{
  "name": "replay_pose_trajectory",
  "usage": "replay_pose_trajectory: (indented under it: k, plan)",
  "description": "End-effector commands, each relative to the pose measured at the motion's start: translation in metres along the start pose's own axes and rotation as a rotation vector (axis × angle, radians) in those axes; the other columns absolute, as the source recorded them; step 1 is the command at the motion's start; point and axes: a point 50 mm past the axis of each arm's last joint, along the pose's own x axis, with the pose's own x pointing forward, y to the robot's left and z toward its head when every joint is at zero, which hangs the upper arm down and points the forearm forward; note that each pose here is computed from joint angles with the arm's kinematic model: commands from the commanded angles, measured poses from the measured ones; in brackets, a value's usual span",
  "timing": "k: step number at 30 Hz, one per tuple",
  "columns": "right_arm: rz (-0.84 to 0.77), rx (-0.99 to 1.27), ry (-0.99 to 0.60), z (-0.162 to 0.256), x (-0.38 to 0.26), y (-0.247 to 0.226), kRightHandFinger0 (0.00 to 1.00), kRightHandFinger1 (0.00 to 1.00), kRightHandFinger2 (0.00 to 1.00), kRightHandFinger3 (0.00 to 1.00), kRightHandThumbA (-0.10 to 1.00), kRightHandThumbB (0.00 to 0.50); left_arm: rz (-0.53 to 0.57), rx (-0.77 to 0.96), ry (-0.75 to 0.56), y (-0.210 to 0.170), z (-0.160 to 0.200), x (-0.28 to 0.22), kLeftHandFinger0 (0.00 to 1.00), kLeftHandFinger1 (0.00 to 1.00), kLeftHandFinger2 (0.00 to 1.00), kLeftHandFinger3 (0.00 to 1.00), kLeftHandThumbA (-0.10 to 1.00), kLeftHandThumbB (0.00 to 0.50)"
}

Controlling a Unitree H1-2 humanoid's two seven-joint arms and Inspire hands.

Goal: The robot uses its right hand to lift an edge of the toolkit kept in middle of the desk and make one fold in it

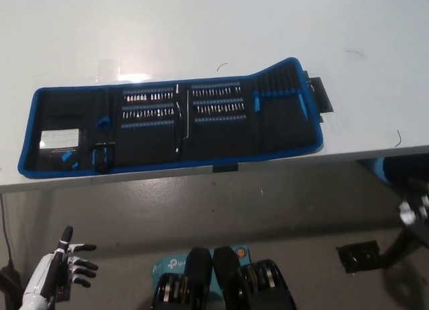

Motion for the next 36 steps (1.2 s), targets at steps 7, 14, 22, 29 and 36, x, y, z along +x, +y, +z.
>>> replay_pose_trajectory:
  k: [7, 14, 22, 29, 36]
  plan:
    - [0.174, 0.005, -0.373, 0.140, 0.024, 0.016, 0.00, 0.06, 0.25, 0.65, 0.31, 0.195, -0.003, 0.026, -0.036, 0.007, 0.013, -0.002, 0.40, 0.43, 0.43, 0.61, 1.00, 0.500]
    - [0.208, 0.046, -0.457, 0.177, 0.037, 0.023, 0.00, 0.04, 0.23, 0.63, 0.32, 0.203, -0.008, 0.023, -0.033, 0.006, 0.012, 0.000, 0.41, 0.44, 0.42, 0.62, 1.00, 0.500]
    - [0.248, 0.055, -0.274, 0.168, 0.084, 0.035, 0.26, 0.37, 0.51, 0.77, 0.41, 0.240, -0.001, 0.014, -0.045, 0.007, 0.015, 0.003, 0.42, 0.42, 0.39, 0.59, 1.00, 0.500]
    - [0.206, 0.100, -0.019, 0.127, 0.130, 0.043, 0.78, 0.96, 1.00, 1.00, 0.47, 0.207, -0.012, 0.027, -0.020, 0.003, 0.007, -0.004, 0.43, 0.45, 0.45, 0.62, 1.00, 0.500]
    - [0.210, 0.110, 0.038, 0.111, 0.134, 0.068, 0.95, 1.00, 1.00, 1.00, 0.54, 0.270, -0.005, 0.009, -0.038, 0.004, 0.016, 0.003, 0.44, 0.44, 0.41, 0.59, 1.00, 0.500]
